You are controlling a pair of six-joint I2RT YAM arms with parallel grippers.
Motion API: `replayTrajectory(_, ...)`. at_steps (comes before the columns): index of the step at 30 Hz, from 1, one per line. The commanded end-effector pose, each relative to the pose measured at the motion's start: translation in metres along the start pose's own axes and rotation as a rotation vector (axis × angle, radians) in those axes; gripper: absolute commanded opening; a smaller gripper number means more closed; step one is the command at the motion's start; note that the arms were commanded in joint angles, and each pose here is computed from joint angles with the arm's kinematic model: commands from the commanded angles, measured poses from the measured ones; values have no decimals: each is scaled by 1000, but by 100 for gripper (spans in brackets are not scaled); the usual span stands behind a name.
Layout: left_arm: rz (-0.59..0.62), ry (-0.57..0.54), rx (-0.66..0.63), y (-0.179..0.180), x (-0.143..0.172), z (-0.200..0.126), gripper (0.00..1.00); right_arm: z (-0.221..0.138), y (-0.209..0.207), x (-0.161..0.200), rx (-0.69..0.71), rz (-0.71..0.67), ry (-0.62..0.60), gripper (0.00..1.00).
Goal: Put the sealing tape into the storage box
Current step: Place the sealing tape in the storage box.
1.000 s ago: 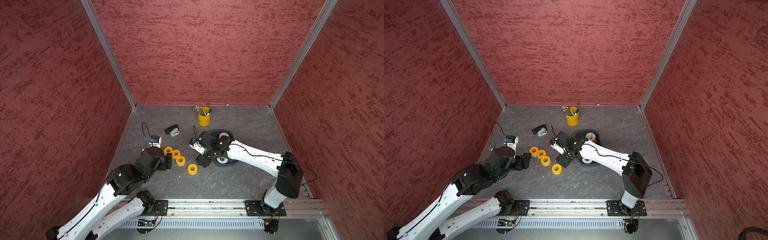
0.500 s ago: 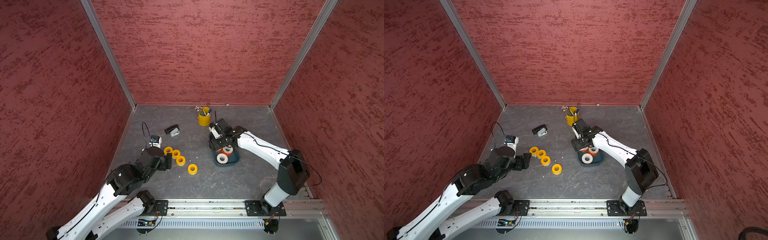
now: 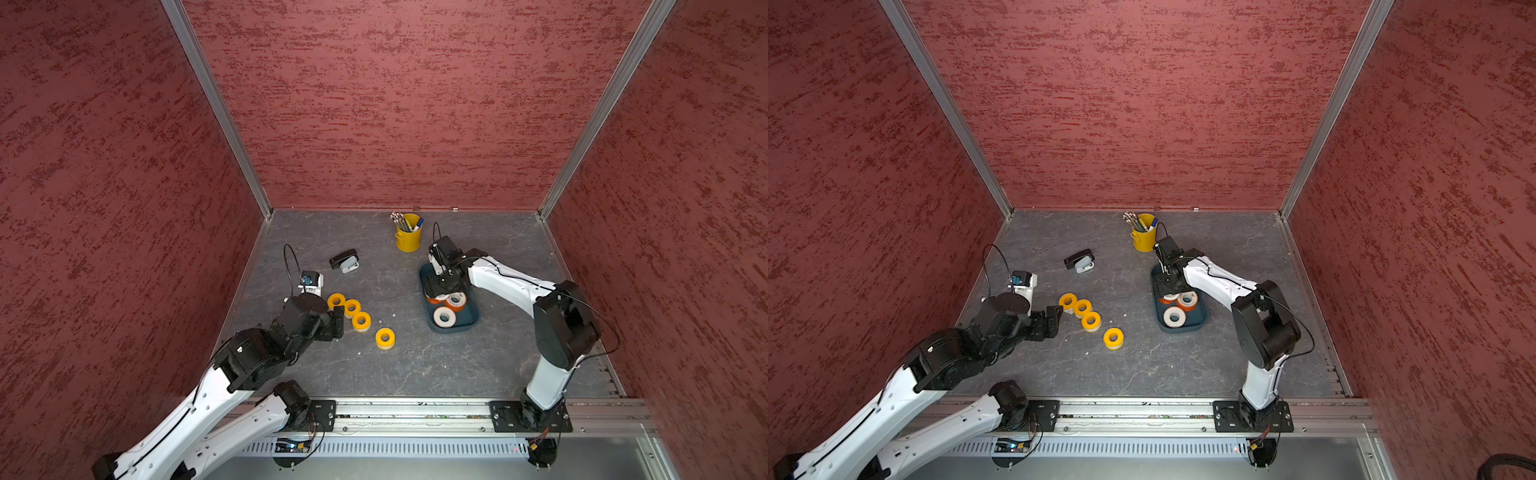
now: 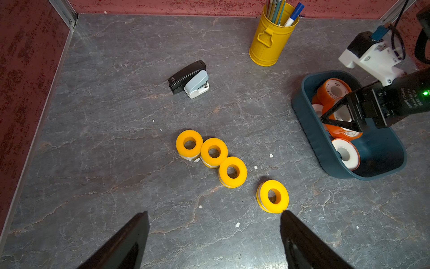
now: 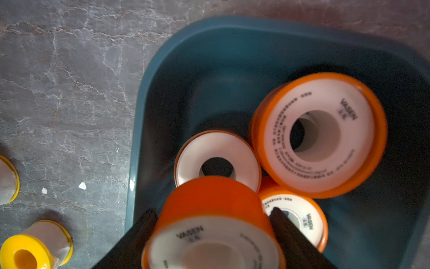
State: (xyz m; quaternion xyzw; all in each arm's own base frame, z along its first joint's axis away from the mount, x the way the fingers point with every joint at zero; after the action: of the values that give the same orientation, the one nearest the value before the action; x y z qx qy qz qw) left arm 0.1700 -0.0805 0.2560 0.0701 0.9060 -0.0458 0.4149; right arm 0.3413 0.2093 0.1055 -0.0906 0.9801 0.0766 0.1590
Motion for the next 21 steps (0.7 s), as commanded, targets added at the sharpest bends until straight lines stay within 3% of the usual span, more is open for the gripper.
replayTrajectory(1, 10, 6, -4, 0, 2, 3, 91, -1, 3, -17, -14, 24, -50, 62)
replayTrajectory(21, 12, 13, -3, -1, 2, 5, 91, 12, 4, -25, -7, 31, -52, 62)
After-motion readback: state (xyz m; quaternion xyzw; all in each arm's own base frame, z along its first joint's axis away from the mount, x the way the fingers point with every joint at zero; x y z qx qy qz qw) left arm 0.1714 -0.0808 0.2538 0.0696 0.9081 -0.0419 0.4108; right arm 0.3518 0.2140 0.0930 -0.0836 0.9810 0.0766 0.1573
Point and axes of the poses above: each gripper's point midway between its finger pads, its own z axis out along the fingers, its own y axis along the line the jaws close on, x = y × z, the point moved 3 cm from there along -z, back along the fingers, and after that the axes turned 5 degrees about z, right-handed, at the moved point
